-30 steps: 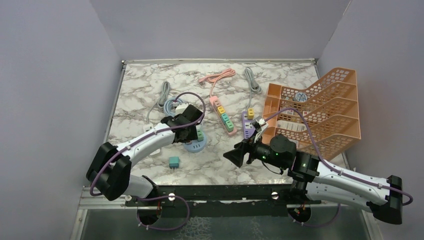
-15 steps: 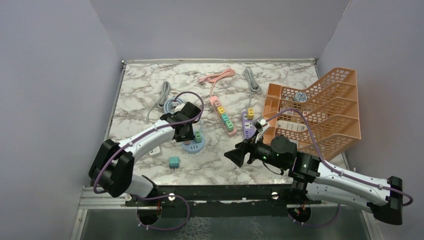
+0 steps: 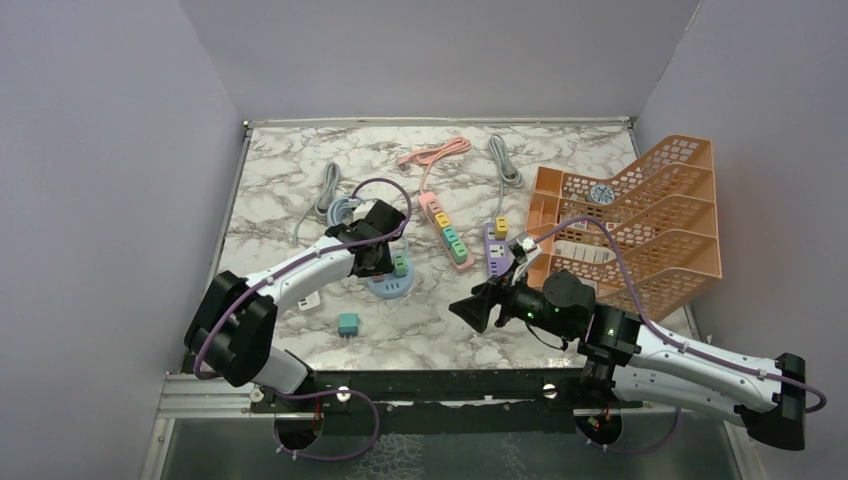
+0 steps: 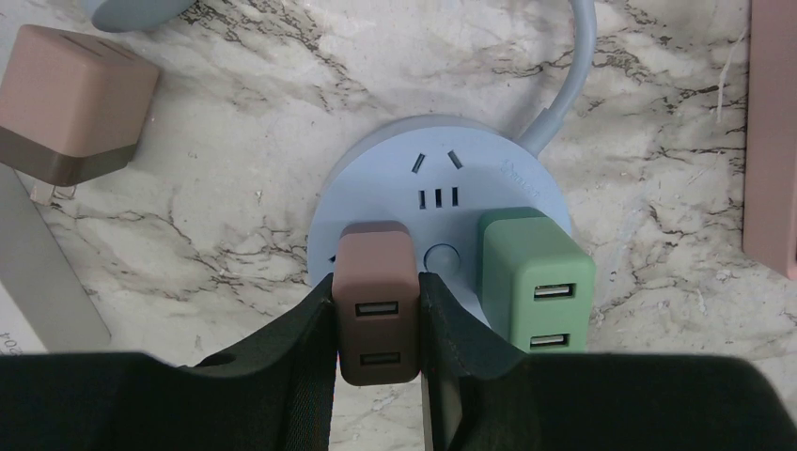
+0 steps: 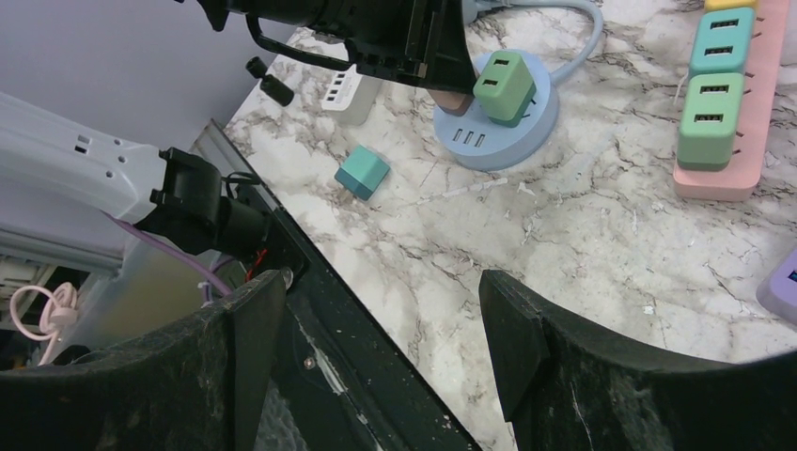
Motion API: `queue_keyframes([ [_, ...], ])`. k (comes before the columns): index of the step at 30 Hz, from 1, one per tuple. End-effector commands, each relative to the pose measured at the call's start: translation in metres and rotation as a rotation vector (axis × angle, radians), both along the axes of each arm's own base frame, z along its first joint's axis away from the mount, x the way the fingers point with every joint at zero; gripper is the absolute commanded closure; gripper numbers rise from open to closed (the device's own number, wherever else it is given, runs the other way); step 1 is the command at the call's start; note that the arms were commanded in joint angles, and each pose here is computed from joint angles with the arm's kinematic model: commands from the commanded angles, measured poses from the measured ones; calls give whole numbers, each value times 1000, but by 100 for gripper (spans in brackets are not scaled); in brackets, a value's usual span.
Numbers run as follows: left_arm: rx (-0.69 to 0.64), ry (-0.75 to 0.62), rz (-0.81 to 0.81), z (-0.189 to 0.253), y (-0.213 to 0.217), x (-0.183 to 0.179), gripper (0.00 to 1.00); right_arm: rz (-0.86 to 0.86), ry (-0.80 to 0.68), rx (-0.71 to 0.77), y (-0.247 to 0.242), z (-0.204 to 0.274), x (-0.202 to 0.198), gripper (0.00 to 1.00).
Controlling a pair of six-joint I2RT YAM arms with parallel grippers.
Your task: Insert the plug
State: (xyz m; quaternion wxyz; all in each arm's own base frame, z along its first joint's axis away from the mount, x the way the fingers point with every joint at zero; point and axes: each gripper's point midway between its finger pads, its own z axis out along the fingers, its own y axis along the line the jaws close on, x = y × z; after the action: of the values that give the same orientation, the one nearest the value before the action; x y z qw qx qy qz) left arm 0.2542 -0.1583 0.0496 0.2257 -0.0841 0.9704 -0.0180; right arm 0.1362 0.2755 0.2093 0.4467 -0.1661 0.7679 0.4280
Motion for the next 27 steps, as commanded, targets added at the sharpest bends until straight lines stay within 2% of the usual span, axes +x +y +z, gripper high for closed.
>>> queue_keyframes([
  [1,62,255,15,-75,16,-59,100,-24,-16,-9,-5,-2,3,24],
  [10,78,272,-5,-86,15,-58,100,-37,-15,-8,-8,-1,3,24],
  [17,-17,131,-60,-40,-13,-19,100,-46,-11,-16,-11,-1,3,24],
  [23,-138,116,-117,-17,-47,-4,100,-55,-9,-17,-12,-1,4,24],
  [25,-134,113,-123,-16,-48,-1,95,-58,-6,-19,-13,-1,4,24],
  [27,-97,104,-113,-16,-42,3,85,-62,-4,-21,-14,0,5,24],
])
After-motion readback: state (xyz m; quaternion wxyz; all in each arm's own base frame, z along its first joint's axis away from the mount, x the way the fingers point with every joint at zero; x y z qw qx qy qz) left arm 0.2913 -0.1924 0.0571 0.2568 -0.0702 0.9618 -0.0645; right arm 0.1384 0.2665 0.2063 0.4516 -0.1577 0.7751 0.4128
